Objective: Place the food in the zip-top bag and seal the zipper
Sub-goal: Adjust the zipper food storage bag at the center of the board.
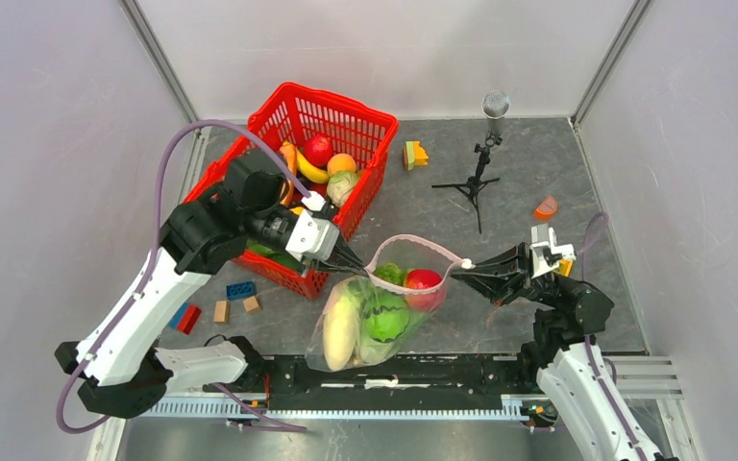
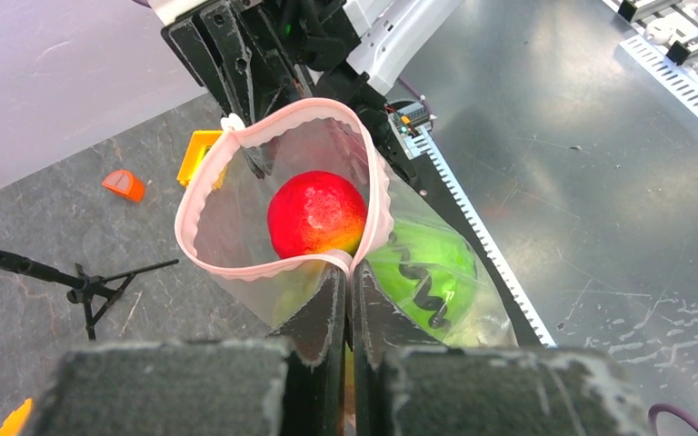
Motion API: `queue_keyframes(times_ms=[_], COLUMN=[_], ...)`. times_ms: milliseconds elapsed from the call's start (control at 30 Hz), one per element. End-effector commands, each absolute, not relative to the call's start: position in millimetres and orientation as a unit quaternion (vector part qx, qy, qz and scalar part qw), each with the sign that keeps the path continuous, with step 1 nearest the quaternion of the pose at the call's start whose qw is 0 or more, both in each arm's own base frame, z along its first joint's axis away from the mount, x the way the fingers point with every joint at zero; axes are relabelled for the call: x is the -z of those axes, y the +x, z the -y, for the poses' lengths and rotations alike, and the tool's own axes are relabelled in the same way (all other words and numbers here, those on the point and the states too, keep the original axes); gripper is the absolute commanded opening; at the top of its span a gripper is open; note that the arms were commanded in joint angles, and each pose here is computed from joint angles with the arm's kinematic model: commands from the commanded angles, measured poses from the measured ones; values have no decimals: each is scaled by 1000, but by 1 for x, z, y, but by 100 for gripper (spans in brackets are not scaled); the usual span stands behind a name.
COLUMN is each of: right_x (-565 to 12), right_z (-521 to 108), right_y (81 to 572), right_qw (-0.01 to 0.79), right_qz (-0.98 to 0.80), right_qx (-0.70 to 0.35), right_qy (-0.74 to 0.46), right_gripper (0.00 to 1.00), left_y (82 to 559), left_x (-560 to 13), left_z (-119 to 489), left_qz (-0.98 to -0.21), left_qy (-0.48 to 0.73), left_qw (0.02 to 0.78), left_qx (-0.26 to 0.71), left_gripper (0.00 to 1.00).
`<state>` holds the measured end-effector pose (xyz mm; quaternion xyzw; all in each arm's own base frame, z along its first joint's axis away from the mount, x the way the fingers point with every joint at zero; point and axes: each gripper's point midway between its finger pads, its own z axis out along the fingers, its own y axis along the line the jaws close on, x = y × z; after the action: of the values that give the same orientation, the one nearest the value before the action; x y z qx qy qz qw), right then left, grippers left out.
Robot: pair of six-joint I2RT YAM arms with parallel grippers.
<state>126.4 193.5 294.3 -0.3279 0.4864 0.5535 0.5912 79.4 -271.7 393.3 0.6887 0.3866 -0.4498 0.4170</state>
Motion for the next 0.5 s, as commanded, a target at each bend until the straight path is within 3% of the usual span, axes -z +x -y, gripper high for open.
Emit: queue_keyframes(times_ms=[0,100,200,233,433,467], right_x=[-307,-297,-292,-293,-290,-288], right_z=[-191,-184,-179,-178,-180,-179], right_y=[136,164,178,180,188,188], right_qw=[619,636,636,637,628,627], right_qz=[-487,-538,-568,-571,-581,-583], right_qx=[-524,-464,-425,-423,-420,-418], right_qy=[-322,-302,-302,-300,-303,-304], right_gripper=[0,0,0,0,0,0], left_y=[78,97,121,126,157,162], left_x=[-406,-396,-381,-376,-348,-343], left_z=[271,272,274,276,278,277], left_qz=[-372,-433,-491,-505,-573,-583], left_qy=[682,655,626,619,590,586], left_qw=[444,454,459,456,445,446], left_qx=[448,421,394,392,353,344], left_gripper=[2,3,10,20,27,33])
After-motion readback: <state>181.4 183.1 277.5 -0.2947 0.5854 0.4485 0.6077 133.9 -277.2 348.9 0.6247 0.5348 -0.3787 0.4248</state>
